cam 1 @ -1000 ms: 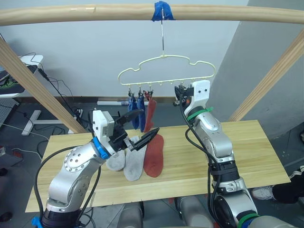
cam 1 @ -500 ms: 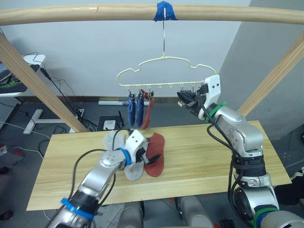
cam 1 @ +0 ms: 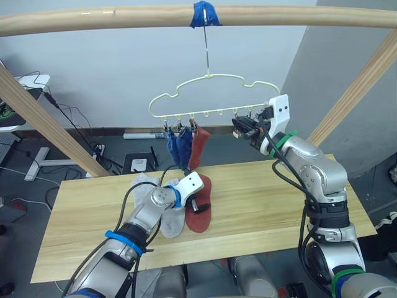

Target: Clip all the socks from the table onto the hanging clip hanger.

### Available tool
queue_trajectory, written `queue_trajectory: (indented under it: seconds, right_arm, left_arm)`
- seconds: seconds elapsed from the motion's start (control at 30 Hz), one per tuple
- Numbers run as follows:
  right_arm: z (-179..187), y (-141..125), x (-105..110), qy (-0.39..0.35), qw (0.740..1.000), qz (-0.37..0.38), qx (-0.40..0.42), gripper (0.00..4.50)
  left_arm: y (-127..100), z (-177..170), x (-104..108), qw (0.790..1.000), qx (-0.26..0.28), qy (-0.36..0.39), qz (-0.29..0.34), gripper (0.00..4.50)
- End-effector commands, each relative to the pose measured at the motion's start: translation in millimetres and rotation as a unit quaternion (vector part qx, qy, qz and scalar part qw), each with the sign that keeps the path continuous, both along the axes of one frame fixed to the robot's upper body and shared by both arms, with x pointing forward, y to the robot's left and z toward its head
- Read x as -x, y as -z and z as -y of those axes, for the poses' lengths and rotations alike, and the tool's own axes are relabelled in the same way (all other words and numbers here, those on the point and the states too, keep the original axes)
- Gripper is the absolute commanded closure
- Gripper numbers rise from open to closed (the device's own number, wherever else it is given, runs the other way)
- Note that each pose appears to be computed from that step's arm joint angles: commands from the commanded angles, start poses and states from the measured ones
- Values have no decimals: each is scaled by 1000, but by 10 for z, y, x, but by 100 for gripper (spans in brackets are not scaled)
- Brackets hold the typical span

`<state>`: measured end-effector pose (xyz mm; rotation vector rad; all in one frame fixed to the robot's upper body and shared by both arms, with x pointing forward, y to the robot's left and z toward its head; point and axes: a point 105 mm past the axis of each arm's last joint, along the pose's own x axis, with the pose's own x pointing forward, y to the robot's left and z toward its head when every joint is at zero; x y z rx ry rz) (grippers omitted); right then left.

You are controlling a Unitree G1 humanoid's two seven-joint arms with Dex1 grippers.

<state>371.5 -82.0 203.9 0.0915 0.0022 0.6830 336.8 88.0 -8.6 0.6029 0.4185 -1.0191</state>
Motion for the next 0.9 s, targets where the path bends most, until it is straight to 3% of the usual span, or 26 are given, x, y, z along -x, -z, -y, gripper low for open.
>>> queue_trajectory:
  seconds: [0.03,0.2,0.4,0.6,0.7,0.8,0.9]
  right_arm:
    - [37,-131,38,4,1000,21,-10,393]
    - [80,-132,15,13,1000,21,-9,393]
    - [105,-115,-8,15,1000,19,-6,393]
    - [117,-94,-20,12,1000,12,-7,393]
    - [141,-58,-40,9,1000,-16,-22,393]
    - [150,-23,-40,-3,997,-66,-48,393]
    - [136,-29,-13,-20,993,-98,-64,393]
  left_arm:
    - [100,12,73,1000,-9,18,-23,115]
    - [-25,168,159,997,28,66,11,268]
    - [-125,202,227,996,63,63,30,442]
    - [-347,217,219,991,106,55,62,447]
    - [-795,190,268,973,162,68,148,447]
    - [-1185,155,404,942,171,112,268,447]
    - [-1396,133,483,913,178,128,343,447]
